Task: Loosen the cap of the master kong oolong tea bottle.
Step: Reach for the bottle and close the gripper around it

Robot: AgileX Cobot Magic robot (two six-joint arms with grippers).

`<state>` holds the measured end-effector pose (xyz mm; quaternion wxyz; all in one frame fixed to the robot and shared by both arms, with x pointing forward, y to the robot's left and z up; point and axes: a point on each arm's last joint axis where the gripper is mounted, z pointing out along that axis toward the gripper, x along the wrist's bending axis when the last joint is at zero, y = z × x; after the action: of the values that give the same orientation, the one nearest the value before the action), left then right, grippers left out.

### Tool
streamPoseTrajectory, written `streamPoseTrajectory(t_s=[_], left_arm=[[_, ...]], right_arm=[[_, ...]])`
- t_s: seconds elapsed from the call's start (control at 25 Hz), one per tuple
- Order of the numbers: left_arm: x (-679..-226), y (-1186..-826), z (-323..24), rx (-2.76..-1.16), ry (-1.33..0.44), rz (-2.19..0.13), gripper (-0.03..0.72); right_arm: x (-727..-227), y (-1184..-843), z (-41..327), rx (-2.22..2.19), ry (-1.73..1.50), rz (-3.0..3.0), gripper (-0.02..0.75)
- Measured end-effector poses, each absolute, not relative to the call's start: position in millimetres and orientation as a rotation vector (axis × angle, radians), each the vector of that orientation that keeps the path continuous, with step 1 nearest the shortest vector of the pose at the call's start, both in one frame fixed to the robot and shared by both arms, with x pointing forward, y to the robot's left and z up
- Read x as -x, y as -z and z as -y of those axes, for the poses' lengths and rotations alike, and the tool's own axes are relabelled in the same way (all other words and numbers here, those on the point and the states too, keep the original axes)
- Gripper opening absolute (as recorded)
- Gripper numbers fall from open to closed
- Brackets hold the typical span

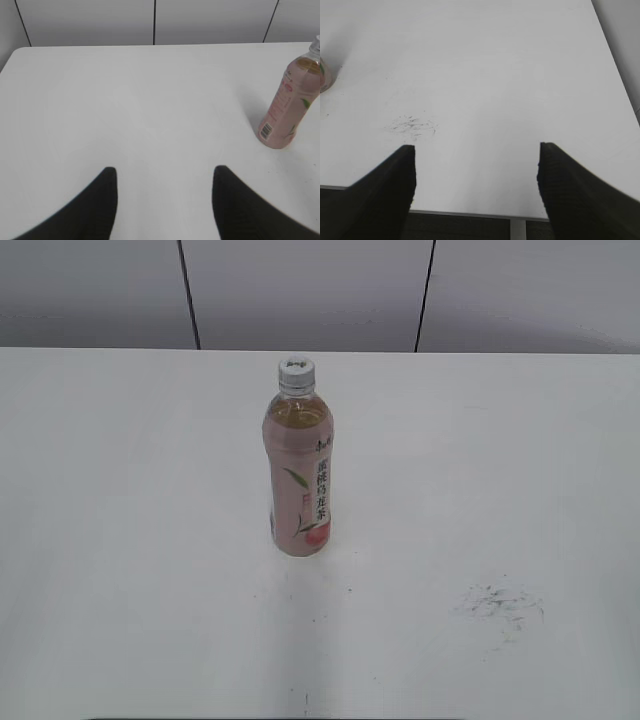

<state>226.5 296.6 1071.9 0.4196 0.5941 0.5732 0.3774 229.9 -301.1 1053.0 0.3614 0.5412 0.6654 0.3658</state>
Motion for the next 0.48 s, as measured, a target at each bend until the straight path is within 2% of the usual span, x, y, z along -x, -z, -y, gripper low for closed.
streamPoseTrajectory(t_s=[0.28,0.48], left_arm=[[-234.7,-1087.3,-295.3,-1.424,-1.001,-1.348,0.359],[-268.4,-1105.7,-293.6,-1.323,-1.110,-1.192,0.353]], right_arm=[[-229.9,-1053.0,301.1,-1.394,-0.942,-1.714,0.571],[-229.9,-1053.0,301.1,-1.394,-0.942,-1.714,0.571]])
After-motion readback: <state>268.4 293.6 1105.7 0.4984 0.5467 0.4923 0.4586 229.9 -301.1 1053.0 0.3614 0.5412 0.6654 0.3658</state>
